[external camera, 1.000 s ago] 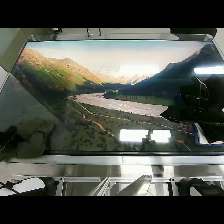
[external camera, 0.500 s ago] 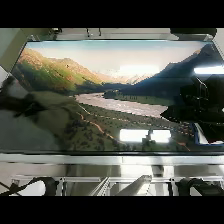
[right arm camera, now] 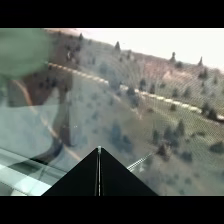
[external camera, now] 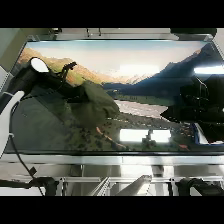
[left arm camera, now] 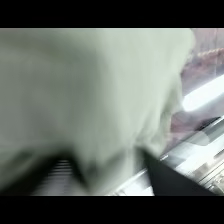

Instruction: Fold the shirts.

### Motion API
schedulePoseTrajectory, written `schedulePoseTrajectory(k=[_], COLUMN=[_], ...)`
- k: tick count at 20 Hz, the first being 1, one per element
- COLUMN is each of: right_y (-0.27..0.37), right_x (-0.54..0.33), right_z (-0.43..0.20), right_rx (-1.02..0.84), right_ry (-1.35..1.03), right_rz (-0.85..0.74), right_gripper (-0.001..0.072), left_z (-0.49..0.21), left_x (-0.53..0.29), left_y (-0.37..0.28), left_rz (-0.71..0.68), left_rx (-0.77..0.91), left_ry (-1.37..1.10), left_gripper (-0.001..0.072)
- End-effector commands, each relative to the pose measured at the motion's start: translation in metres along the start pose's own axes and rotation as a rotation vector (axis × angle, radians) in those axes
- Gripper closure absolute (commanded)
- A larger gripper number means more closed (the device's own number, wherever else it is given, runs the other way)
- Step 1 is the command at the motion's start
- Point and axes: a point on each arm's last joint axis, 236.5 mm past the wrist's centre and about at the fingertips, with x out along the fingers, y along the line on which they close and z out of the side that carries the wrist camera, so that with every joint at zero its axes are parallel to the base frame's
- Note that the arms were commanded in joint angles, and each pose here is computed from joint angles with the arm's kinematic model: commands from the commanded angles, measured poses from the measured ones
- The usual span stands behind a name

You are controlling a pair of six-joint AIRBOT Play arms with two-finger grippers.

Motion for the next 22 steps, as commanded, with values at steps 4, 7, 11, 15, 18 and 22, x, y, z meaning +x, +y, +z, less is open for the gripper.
schedulePoseTrajectory(k=[4, 7, 11, 15, 18, 22], right_y=[0.0, 0.0, 0.0, 0.001, 0.006, 0.007], right_x=[0.0, 0.0, 0.0, 0.0, 0.0, 0.008], right_z=[0.0, 0.0, 0.003, 0.01, 0.011, 0.024], right_rx=[0.0, 0.0, 0.002, 0.008, 0.022, 0.069], right_ry=[0.001, 0.001, -0.014, -0.042, -0.048, -0.084], right_rz=[0.0, 0.0, 0.002, 0.005, 0.028, 0.055], right_gripper=[0.0698, 0.0699, 0.0699, 0.0698, 0.0698, 0.0698], left_z=[0.012, 0.002, -0.029, -0.058, -0.073, -0.071], left_x=[-0.03, -0.065, -0.08, -0.043, -0.009, 0.021], left_y=[0.003, 0.021, 0.053, 0.085, 0.103, 0.12], left_rz=[0.002, 0.015, 0.018, 0.016, 0.011, 0.002], left_rx=[-0.015, -0.055, -0.162, -0.237, -0.287, -0.3], left_ry=[-0.036, -0.054, -0.088, -0.08, -0.028, 0.031], left_gripper=[-0.0008, -0.0007, -0.0007, -0.0005, -0.0005, 0.0012])
